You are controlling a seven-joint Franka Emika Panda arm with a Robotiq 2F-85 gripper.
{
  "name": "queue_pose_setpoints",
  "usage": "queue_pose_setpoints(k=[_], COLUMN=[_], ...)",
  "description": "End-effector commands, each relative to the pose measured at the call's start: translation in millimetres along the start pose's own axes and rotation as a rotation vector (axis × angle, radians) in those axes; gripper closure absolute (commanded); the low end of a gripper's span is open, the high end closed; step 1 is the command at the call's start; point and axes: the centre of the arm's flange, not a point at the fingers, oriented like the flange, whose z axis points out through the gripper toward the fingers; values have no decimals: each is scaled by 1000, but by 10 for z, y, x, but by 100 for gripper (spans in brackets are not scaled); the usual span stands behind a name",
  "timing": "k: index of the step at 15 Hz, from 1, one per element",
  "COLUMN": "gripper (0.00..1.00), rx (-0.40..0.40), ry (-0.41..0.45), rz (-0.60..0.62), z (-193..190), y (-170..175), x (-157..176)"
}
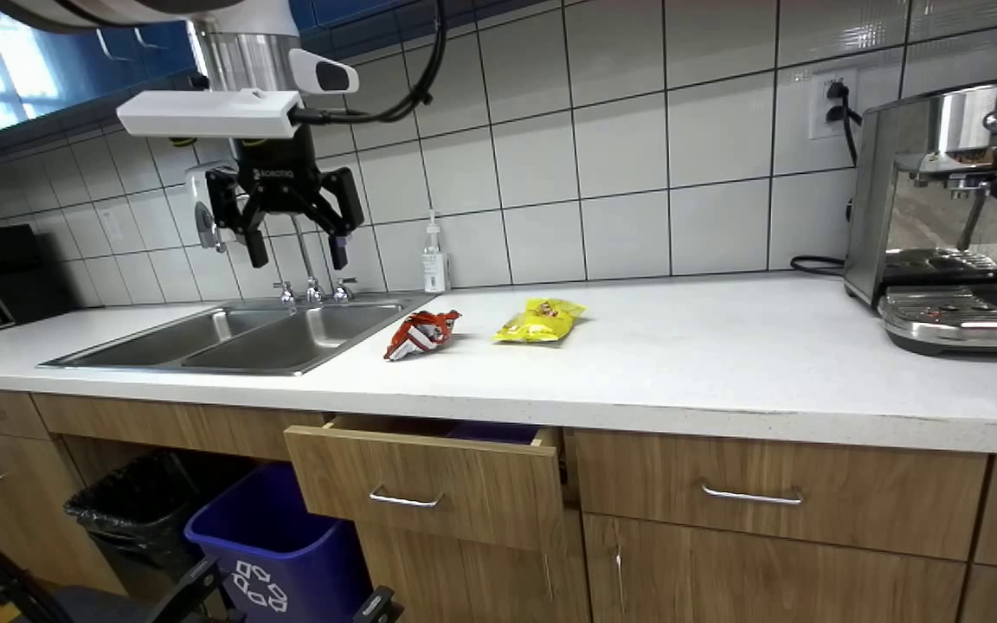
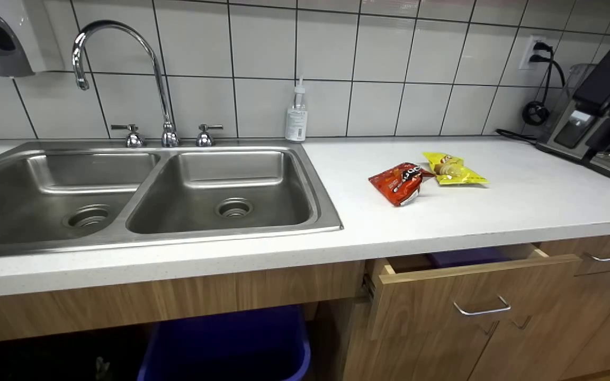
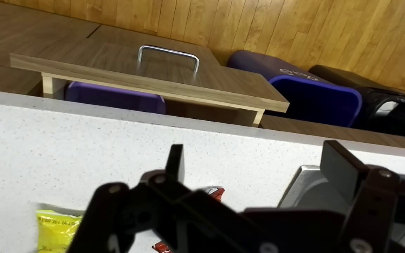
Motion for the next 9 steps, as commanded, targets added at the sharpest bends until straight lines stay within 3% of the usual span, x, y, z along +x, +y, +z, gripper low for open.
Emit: queue_pose_setpoints(k=[1, 9], gripper=[0, 0], rx=[-35, -74], ry=[13, 50], rz=[3, 26], z=[100, 410], y=[16, 69], x=[11, 73])
